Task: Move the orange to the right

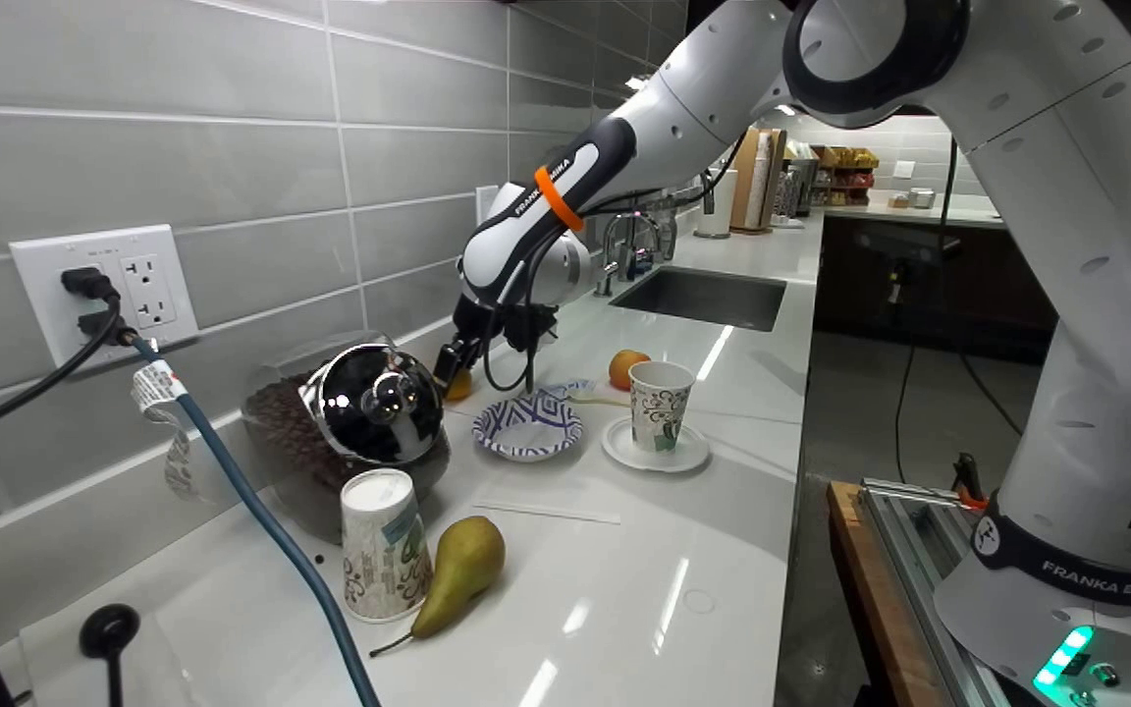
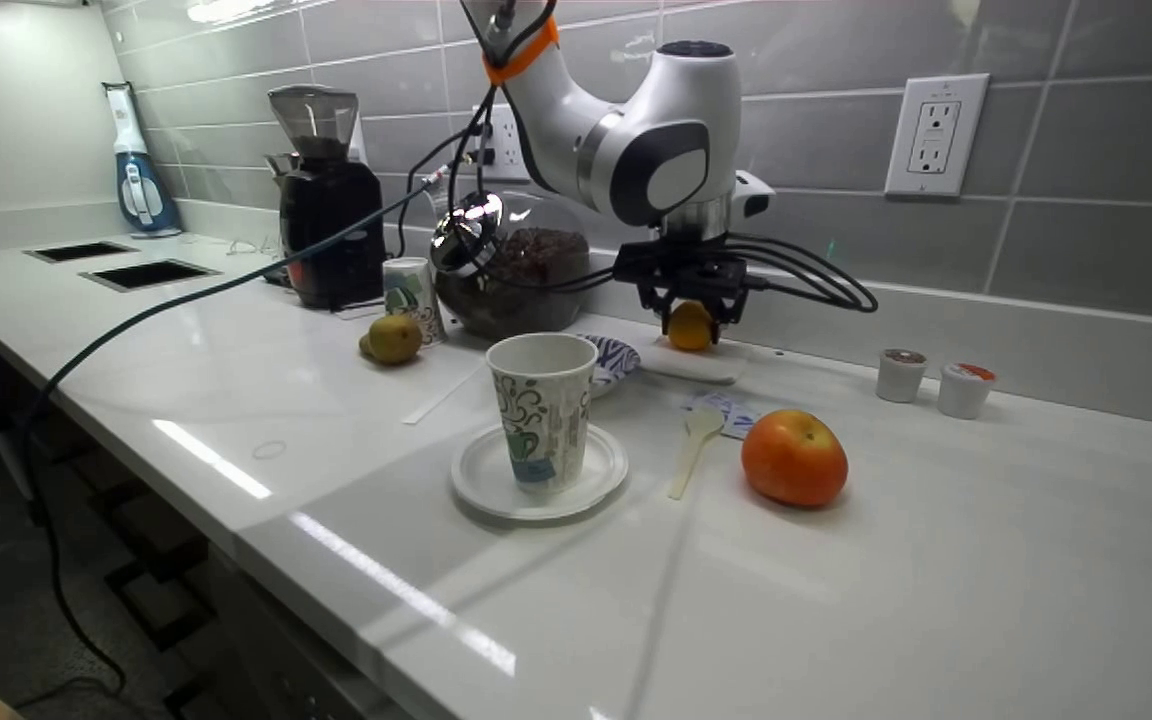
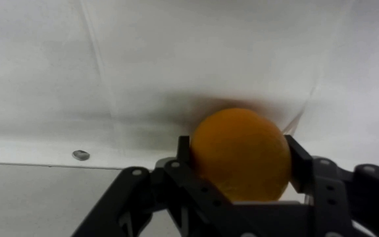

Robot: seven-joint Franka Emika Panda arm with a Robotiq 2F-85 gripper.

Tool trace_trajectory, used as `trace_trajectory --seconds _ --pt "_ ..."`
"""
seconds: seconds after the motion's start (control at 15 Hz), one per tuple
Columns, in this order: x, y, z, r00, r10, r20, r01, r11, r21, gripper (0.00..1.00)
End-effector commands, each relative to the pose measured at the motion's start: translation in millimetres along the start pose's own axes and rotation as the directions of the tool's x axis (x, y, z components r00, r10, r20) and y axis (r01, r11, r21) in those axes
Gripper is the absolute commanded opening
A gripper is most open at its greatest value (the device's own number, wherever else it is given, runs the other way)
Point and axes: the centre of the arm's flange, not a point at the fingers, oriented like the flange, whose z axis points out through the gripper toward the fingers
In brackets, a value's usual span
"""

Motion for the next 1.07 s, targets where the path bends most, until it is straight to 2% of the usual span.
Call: trace_trajectory --seconds 0.0,0.53,1.0 --pt "8 -1 4 1.0 -0.003 -0.013 0.003 1.0 -0.018 0.65" --pt "9 -5 -2 1.0 -0.003 -0.018 0.002 1.0 -0.011 0.58" --pt "7 -15 -14 1.0 0.0 -0.028 0.0 1.0 0.003 0.57"
